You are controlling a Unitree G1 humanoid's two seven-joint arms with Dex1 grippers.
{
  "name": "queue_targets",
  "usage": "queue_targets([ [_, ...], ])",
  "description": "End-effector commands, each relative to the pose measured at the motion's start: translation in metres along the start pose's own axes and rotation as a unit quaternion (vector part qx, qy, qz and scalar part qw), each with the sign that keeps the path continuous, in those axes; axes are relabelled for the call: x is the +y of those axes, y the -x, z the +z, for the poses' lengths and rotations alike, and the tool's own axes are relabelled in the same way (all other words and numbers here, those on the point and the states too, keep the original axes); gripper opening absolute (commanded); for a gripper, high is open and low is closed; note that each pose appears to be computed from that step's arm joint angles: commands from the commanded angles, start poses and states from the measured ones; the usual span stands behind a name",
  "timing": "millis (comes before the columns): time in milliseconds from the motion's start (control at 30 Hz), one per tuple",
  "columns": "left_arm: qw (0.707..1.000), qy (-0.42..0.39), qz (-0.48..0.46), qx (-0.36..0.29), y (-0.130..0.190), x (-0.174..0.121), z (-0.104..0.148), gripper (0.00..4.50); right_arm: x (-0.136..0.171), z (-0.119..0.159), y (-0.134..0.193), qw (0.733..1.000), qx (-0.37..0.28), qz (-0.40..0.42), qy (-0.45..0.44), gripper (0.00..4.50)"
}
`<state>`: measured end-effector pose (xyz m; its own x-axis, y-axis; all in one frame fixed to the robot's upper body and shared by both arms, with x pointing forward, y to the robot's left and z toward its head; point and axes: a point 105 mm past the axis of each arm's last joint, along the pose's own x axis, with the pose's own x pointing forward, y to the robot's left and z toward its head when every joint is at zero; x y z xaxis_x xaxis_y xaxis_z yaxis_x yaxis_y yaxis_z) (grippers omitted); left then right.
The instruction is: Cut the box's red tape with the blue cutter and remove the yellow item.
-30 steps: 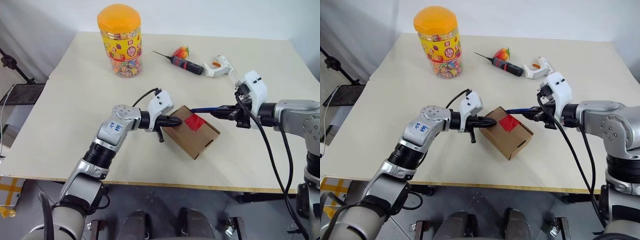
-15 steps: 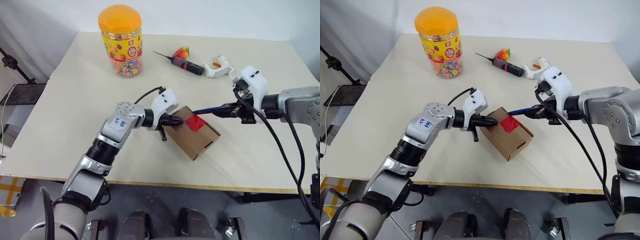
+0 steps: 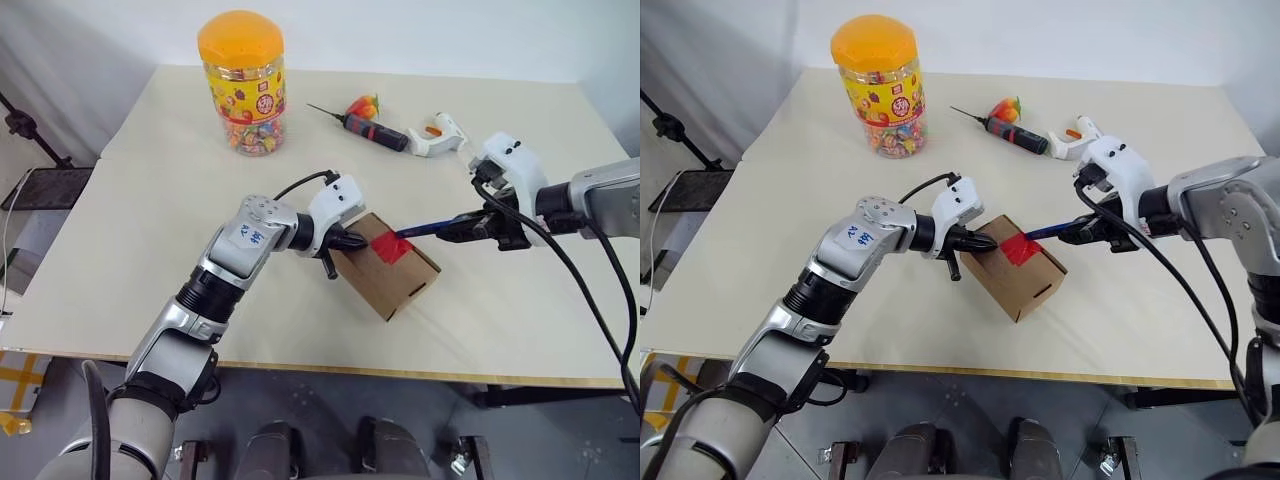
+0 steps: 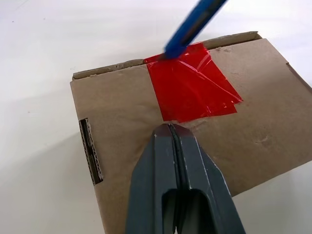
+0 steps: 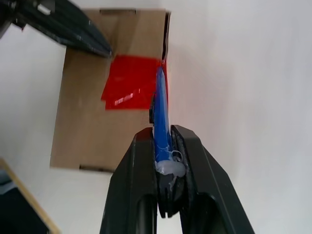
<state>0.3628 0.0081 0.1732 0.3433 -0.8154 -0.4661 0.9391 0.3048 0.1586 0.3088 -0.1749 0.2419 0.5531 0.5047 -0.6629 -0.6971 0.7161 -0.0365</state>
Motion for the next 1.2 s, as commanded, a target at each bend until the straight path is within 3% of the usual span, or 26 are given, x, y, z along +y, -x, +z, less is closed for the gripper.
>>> queue_targets([
  [33, 0.997, 0.034, 0.015, 0.064, -0.009, 0.000, -0.035, 0.00, 0.008, -0.012, 0.002, 0.999, 0.031, 0.023, -0.004, 0.17],
  [300, 0.997, 0.039, 0.020, 0.065, -0.011, 0.002, -0.037, 0.00, 0.008, -0.025, 0.015, 0.998, 0.058, 0.024, 0.001, 0.17],
  [500, 0.997, 0.042, 0.026, 0.064, -0.011, 0.005, -0.039, 0.00, 0.003, -0.027, 0.036, 0.999, 0.040, 0.012, 0.011, 0.17],
  [633, 0.997, 0.041, 0.029, 0.062, -0.011, 0.007, -0.038, 0.00, 0.000, -0.023, 0.050, 1.000, 0.002, 0.001, 0.018, 0.17],
  [800, 0.998, 0.034, 0.029, 0.049, -0.010, 0.009, -0.034, 0.00, -0.023, -0.011, 0.078, 0.989, -0.143, -0.040, -0.017, 0.17],
  [933, 0.999, 0.024, 0.024, 0.028, -0.010, 0.010, -0.026, 0.00, -0.044, -0.033, 0.082, 0.973, -0.212, -0.070, -0.065, 0.17],
  [1033, 0.999, 0.022, 0.025, 0.022, -0.009, 0.011, -0.023, 0.00, -0.051, -0.048, 0.078, 0.967, -0.227, -0.075, -0.087, 0.17],
  [1100, 0.999, 0.018, 0.028, 0.001, -0.009, 0.013, -0.015, 0.00, -0.066, -0.076, 0.062, 0.959, -0.232, -0.095, -0.129, 0.17],
  [1200, 0.998, 0.021, 0.033, -0.039, -0.005, 0.017, 0.002, 0.00, -0.089, -0.113, 0.042, 0.940, -0.243, -0.132, -0.199, 1.13],
])
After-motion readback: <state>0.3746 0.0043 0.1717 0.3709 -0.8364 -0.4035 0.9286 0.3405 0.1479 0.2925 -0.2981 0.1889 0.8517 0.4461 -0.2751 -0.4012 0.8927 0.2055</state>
